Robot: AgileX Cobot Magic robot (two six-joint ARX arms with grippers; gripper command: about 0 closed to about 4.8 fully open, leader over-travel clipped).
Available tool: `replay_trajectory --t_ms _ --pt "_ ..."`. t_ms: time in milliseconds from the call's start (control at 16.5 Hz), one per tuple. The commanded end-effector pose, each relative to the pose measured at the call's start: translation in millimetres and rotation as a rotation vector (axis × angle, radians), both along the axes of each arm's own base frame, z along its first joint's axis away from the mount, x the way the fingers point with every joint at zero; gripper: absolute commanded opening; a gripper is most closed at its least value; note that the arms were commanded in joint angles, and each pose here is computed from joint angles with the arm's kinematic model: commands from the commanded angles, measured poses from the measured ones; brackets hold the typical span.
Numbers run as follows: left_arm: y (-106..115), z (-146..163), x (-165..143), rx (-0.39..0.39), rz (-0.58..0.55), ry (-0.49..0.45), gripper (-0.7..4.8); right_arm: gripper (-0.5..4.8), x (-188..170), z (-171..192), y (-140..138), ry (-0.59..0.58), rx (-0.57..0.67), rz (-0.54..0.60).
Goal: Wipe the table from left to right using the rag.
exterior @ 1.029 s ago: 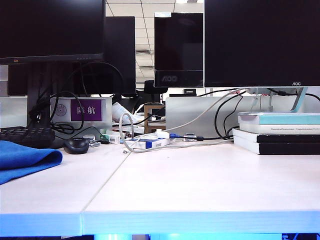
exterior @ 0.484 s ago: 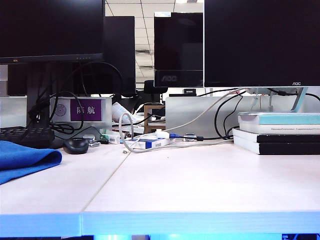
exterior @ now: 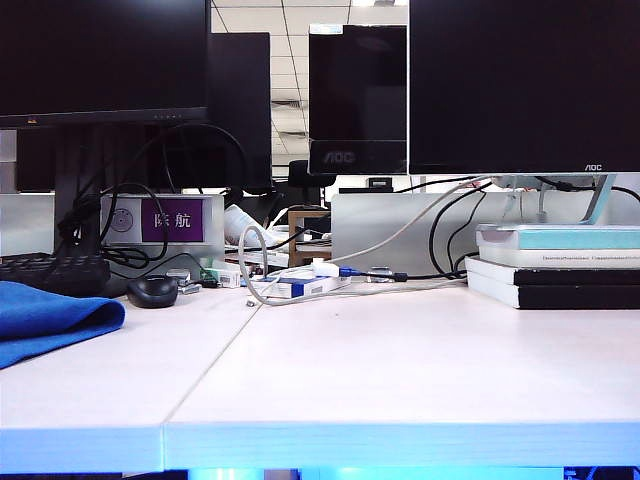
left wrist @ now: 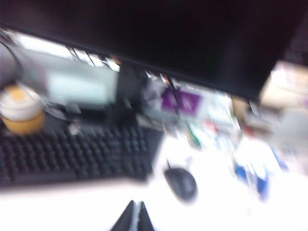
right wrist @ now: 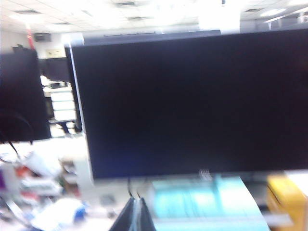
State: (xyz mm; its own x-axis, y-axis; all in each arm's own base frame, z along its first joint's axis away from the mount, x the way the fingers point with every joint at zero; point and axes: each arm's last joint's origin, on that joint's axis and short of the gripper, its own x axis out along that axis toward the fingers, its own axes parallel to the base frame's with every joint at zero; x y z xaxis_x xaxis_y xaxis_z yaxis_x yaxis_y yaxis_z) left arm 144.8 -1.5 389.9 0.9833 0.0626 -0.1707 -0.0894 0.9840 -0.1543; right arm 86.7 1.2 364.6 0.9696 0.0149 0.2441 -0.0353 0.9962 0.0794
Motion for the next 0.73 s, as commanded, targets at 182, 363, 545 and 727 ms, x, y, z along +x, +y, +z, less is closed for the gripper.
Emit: replay_trajectory --t_ms 182,363,545,727 --pt "-6 6 30 -0.024 -0.161 0.307 -0.05 -0.01 35 91 12 0.086 -0.068 0.410" --pt "-6 -12 42 0.007 -0.176 0.468 -0.05 -0.01 60 112 21 0.136 -0.095 0.622" --pt "-8 -24 56 -0.005 -0.208 0.544 -0.05 -0.01 69 110 44 0.159 -0.169 0.795" --pt "-8 -36 73 -0.009 -0.209 0.600 -0.05 -0.01 63 100 85 0.248 -0.178 0.908"
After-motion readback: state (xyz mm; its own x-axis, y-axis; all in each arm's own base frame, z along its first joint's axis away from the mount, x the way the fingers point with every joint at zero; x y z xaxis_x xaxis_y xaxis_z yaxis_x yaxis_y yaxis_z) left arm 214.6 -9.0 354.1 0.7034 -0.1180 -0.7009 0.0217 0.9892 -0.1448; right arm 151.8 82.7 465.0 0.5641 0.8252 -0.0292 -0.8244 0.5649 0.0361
